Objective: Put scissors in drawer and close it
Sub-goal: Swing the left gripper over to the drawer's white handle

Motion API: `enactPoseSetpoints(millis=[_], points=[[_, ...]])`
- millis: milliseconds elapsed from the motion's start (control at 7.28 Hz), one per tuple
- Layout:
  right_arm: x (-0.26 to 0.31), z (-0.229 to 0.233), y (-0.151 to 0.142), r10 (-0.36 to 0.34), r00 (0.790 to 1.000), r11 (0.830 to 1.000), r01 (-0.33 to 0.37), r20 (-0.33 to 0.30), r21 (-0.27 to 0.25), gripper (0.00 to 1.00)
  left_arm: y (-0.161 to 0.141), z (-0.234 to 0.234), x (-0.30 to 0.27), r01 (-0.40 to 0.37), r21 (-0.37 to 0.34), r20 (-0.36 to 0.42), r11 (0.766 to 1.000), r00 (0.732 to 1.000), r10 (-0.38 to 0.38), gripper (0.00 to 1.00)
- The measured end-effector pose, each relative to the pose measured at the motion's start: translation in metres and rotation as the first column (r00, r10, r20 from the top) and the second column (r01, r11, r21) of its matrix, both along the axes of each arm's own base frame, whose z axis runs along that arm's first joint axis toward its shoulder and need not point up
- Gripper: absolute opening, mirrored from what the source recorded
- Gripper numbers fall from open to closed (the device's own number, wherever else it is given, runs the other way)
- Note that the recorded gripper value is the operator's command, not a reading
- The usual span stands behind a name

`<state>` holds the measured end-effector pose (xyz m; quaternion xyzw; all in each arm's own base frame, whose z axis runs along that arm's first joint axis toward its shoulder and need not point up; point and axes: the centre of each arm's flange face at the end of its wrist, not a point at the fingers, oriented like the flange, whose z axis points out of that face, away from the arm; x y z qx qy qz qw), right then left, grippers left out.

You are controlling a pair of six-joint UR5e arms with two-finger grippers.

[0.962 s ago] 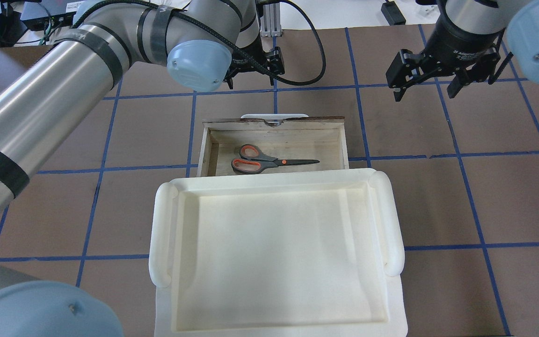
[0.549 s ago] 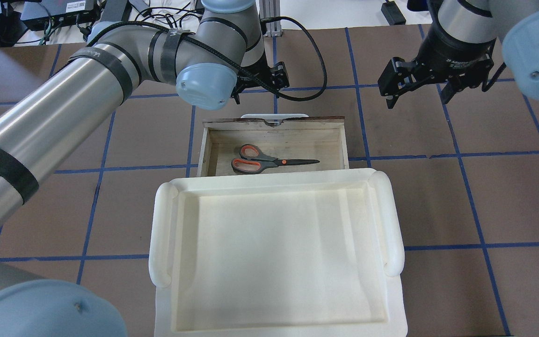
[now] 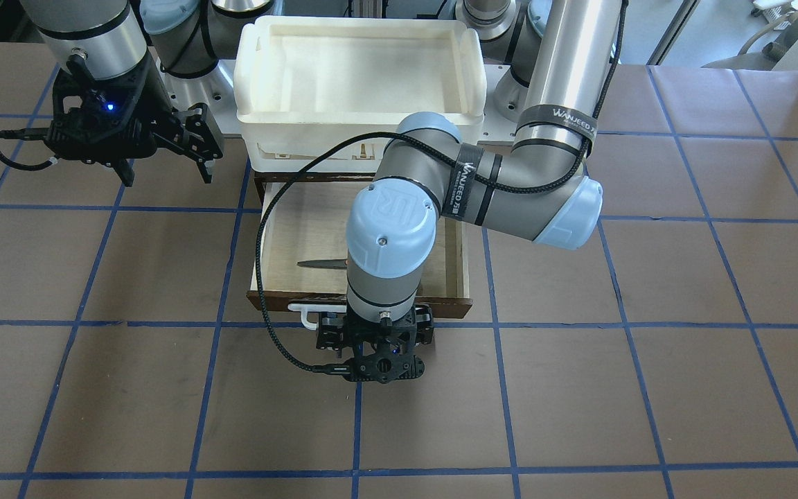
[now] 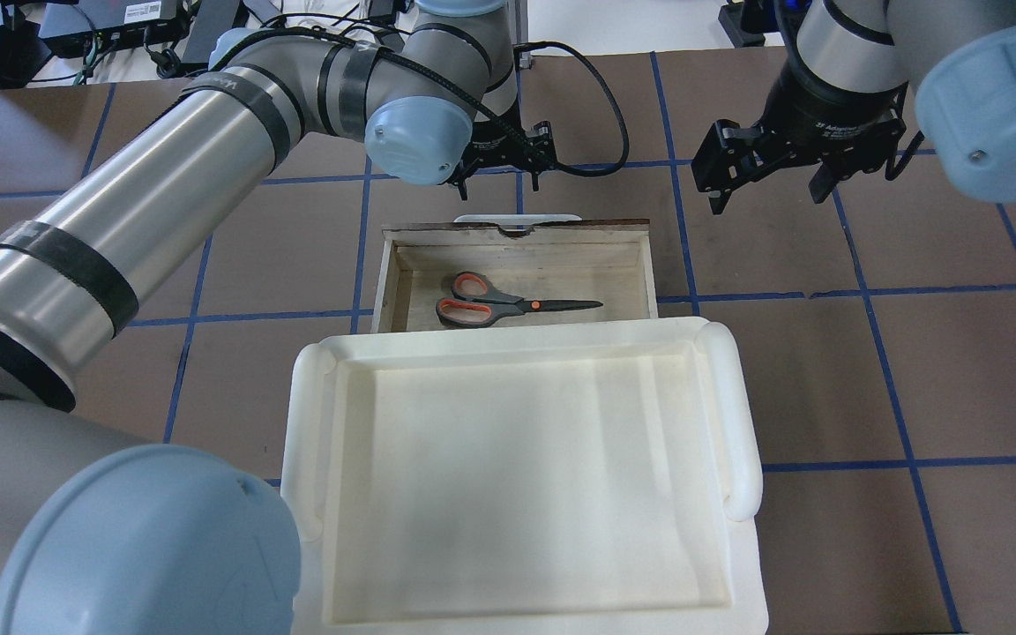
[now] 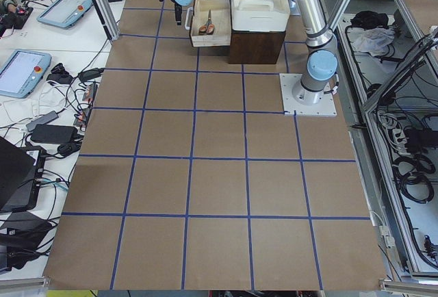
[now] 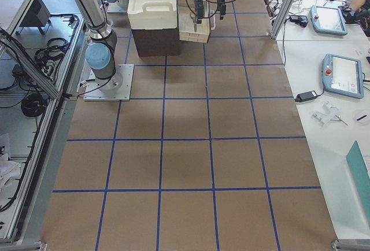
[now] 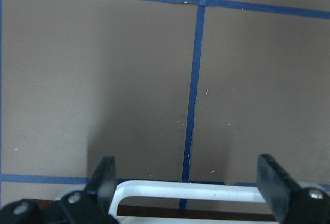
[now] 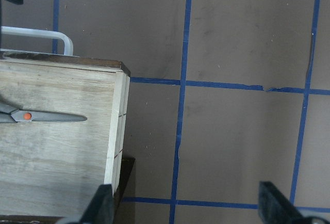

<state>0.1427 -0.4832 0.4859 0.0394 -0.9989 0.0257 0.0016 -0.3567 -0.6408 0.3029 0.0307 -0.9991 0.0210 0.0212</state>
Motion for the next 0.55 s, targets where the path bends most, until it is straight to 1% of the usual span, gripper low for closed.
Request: enactPoseSetpoints(millis=[549], points=[[0.000, 0.001, 0.002, 0.001, 1.000, 1.000, -0.001, 0.001, 0.003, 1.00, -0.007, -0.030, -0.015, 0.031, 0.036, 0.024, 0.999, 0.999, -0.032, 1.00]])
